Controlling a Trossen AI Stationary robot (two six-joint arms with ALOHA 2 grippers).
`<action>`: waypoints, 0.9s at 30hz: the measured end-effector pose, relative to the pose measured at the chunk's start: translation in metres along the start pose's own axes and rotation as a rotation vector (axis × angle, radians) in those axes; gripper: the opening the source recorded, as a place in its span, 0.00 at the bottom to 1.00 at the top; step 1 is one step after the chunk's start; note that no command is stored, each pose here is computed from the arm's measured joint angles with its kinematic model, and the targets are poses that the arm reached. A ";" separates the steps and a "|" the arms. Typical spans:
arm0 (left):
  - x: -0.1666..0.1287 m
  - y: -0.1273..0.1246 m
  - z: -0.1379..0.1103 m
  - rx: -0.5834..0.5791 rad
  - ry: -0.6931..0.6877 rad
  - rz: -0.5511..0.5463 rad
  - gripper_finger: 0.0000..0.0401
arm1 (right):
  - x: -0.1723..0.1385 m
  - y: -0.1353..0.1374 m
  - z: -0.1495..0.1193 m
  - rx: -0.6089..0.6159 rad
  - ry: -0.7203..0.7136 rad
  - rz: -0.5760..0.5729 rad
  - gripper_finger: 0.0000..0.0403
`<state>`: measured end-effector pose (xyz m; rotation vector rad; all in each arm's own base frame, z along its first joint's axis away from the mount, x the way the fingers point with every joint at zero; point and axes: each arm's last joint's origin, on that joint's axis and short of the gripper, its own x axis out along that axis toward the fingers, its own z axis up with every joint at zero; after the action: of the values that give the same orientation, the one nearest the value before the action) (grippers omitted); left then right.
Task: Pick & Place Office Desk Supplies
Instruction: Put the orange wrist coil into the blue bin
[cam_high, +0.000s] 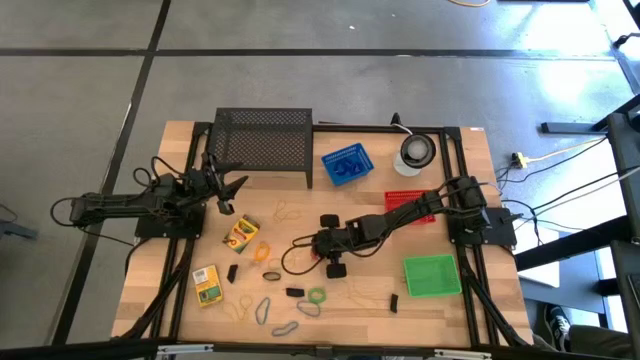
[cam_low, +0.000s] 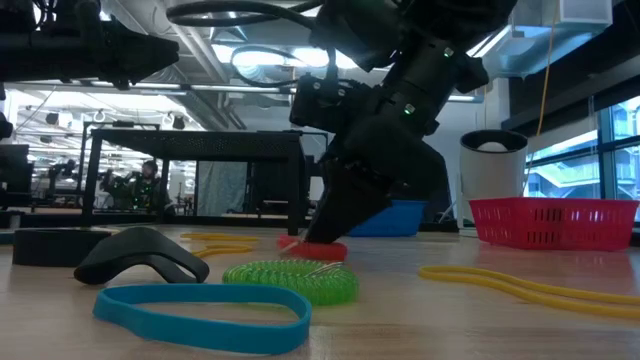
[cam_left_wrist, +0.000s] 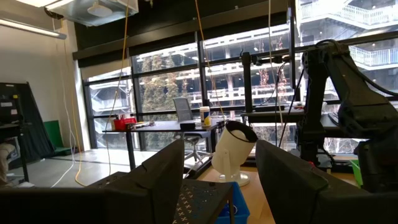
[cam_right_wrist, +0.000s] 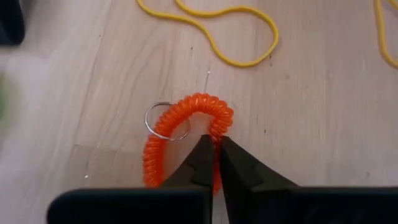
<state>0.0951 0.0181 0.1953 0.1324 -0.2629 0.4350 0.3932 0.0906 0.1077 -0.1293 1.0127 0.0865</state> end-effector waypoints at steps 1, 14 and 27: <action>0.000 0.000 0.000 0.000 0.000 0.000 0.48 | -0.002 0.000 0.001 0.005 -0.005 -0.002 0.03; 0.000 0.000 0.000 0.000 0.001 0.000 0.48 | -0.075 -0.020 0.045 0.175 -0.344 -0.026 0.03; 0.000 0.000 0.000 0.001 0.004 -0.001 0.48 | -0.116 -0.026 0.073 0.118 -0.652 -0.110 0.05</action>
<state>0.0953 0.0181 0.1949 0.1328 -0.2583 0.4346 0.3968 0.0746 0.2463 -0.0420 0.3568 -0.0328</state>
